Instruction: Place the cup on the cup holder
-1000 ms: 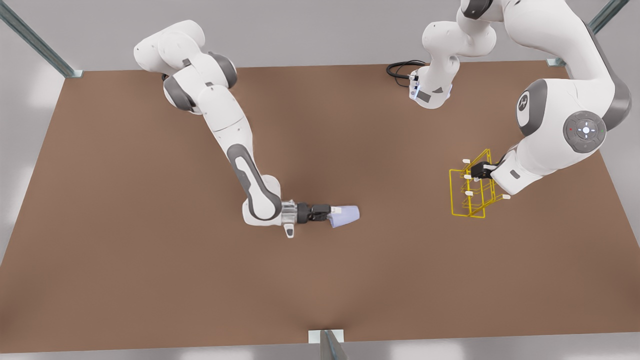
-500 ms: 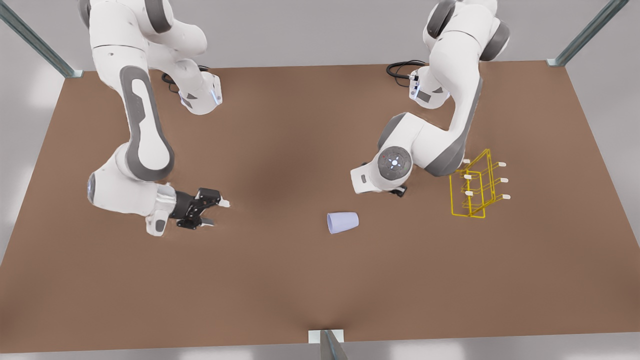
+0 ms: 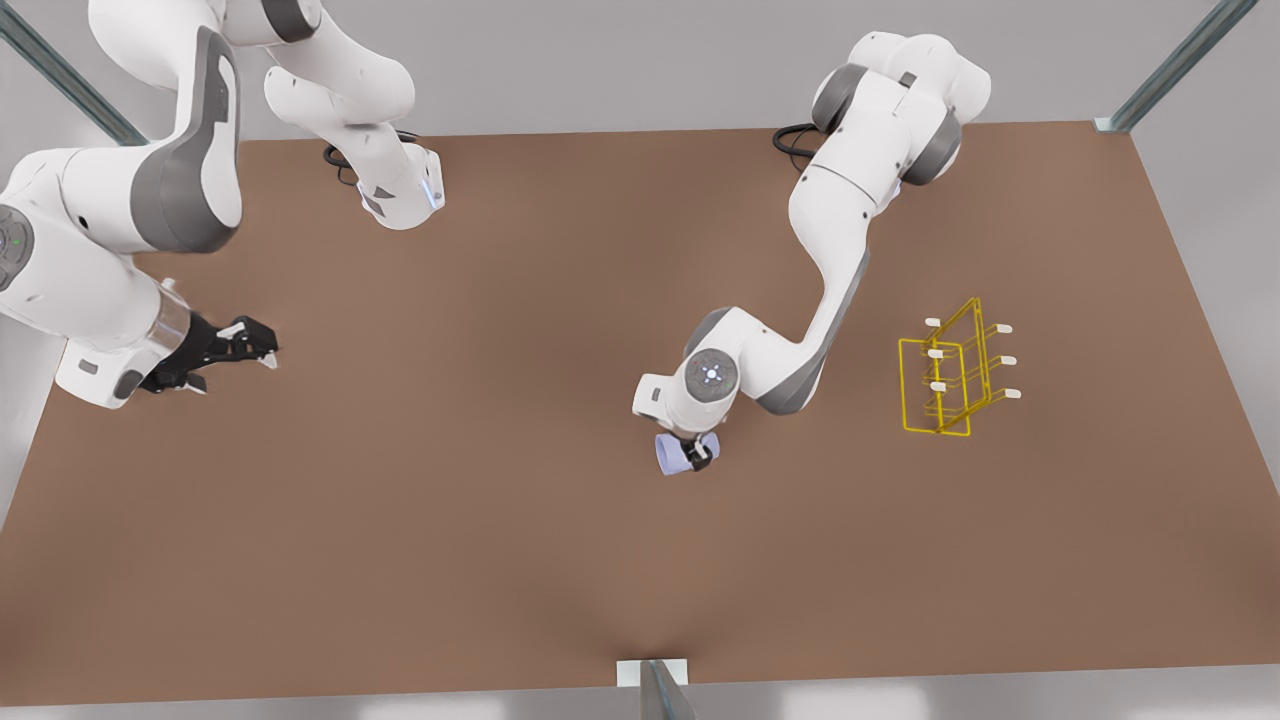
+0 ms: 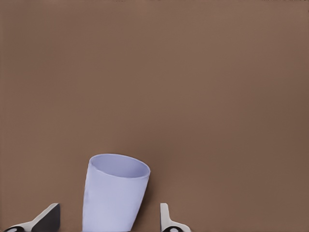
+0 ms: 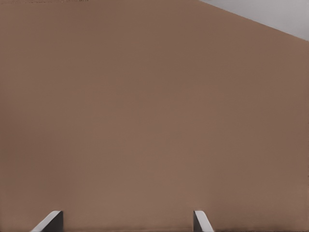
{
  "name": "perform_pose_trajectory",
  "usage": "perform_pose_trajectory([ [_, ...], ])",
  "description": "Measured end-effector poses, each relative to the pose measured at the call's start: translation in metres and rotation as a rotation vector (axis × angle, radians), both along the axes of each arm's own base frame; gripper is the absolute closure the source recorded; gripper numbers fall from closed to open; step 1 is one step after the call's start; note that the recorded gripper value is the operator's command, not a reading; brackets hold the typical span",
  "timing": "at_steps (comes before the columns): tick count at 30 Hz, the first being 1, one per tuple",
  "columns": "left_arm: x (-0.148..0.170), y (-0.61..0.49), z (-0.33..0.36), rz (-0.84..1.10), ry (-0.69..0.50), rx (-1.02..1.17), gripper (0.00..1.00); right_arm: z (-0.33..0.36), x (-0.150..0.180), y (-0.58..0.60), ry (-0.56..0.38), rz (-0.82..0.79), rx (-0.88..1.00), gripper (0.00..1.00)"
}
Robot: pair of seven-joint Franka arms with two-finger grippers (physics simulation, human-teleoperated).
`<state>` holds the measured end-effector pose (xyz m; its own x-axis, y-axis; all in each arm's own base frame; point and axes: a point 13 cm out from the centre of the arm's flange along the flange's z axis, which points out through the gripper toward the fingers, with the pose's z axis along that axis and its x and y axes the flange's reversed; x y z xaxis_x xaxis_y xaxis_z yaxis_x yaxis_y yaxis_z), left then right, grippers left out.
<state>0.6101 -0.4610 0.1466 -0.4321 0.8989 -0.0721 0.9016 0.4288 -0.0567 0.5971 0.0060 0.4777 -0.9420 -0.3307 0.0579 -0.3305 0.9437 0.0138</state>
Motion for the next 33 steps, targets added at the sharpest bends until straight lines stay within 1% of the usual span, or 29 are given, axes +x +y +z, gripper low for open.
perform_pose_trajectory([
  [2,0.01,0.002,0.0,-0.029,-0.028,-0.015,0.0,0.005,-0.003,-0.01,0.001,-0.043,-0.014,0.0],
  [4,0.016,0.003,0.001,-0.061,-0.049,-0.024,0.0,0.038,-0.004,-0.018,-0.04,-0.084,-0.017,0.0],
  [9,0.023,0.02,-0.005,-0.144,-0.064,-0.003,0.0,0.034,-0.007,-0.049,-0.001,-0.202,-0.018,0.0],
  [11,0.02,0.028,-0.015,-0.176,-0.051,0.01,0.0,0.034,-0.009,-0.058,0.004,-0.238,-0.011,0.0],
  [15,0.012,0.036,-0.025,-0.233,-0.028,0.02,0.0,0.021,-0.007,-0.046,0.034,-0.248,-0.023,0.0],
  [20,0.011,0.043,-0.035,-0.28,-0.011,0.02,0.0,0.021,-0.01,-0.055,0.043,-0.296,-0.024,0.0],
  [27,0.003,0.048,-0.051,-0.295,0.033,-0.007,0.0,0.019,-0.008,-0.042,0.043,-0.302,-0.029,0.0],
  [33,0.0,0.045,-0.055,-0.292,0.043,-0.025,0.0,0.013,-0.004,-0.025,0.045,-0.29,-0.038,0.0],
])
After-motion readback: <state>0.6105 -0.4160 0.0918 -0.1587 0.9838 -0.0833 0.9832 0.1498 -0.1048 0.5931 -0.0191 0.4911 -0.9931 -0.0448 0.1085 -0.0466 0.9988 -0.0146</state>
